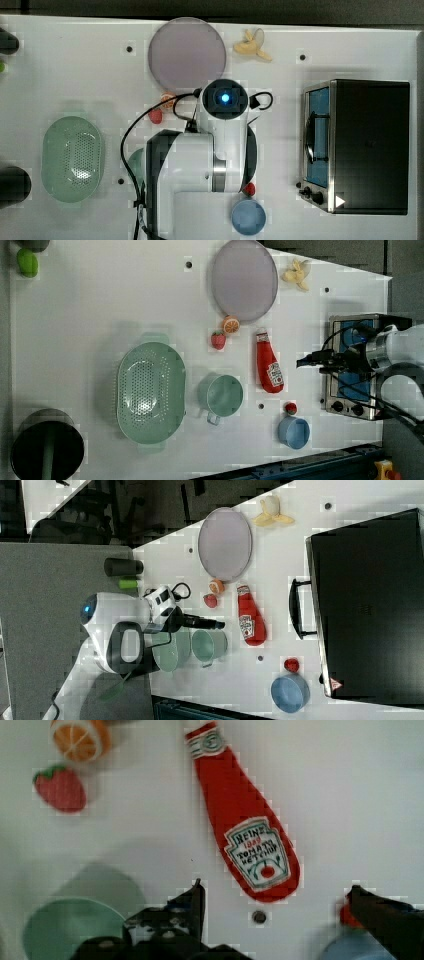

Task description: Pick Ketchup from the table and place it in strainer.

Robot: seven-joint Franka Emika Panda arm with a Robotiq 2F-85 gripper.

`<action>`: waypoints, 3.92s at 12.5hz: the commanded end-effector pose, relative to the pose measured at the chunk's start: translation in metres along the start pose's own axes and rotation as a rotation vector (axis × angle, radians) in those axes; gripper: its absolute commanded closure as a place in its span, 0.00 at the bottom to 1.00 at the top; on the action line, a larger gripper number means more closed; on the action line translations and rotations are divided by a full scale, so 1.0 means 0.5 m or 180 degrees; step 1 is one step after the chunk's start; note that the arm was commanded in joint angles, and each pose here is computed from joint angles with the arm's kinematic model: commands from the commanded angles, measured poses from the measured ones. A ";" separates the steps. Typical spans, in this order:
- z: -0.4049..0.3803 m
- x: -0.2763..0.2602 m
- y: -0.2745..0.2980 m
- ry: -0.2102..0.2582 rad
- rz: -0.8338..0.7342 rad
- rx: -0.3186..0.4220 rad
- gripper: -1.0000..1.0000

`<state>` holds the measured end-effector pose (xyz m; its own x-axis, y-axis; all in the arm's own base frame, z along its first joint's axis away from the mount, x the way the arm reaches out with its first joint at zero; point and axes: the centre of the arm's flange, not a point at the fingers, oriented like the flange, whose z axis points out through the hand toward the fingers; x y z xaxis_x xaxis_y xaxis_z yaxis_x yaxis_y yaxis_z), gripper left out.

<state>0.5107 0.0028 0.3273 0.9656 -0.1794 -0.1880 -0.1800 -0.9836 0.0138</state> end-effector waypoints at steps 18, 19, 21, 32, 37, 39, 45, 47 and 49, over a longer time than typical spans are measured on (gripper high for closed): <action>0.358 0.006 0.027 0.0403 -0.1133 0.0076 0.28; 0.340 0.014 0.024 0.0473 -0.1139 0.0072 0.37; 0.308 0.015 0.026 0.0548 -0.1123 0.0060 0.37; -0.132 -0.114 -0.037 0.0405 -0.0974 -0.0130 0.37; -0.238 -0.174 -0.190 0.0349 -0.1058 -0.0270 0.37; -0.243 -0.196 -0.256 0.0404 -0.1001 -0.0275 0.37; -0.168 -0.262 -0.485 0.0674 -0.0740 -0.0103 0.37; -0.118 -0.276 -0.551 0.0665 -0.0546 0.0056 0.37; -0.062 -0.290 -0.608 0.0586 -0.0326 0.0240 0.37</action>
<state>0.4307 0.3219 0.3764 0.9980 0.0630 -0.0080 0.0625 -0.9967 -0.0523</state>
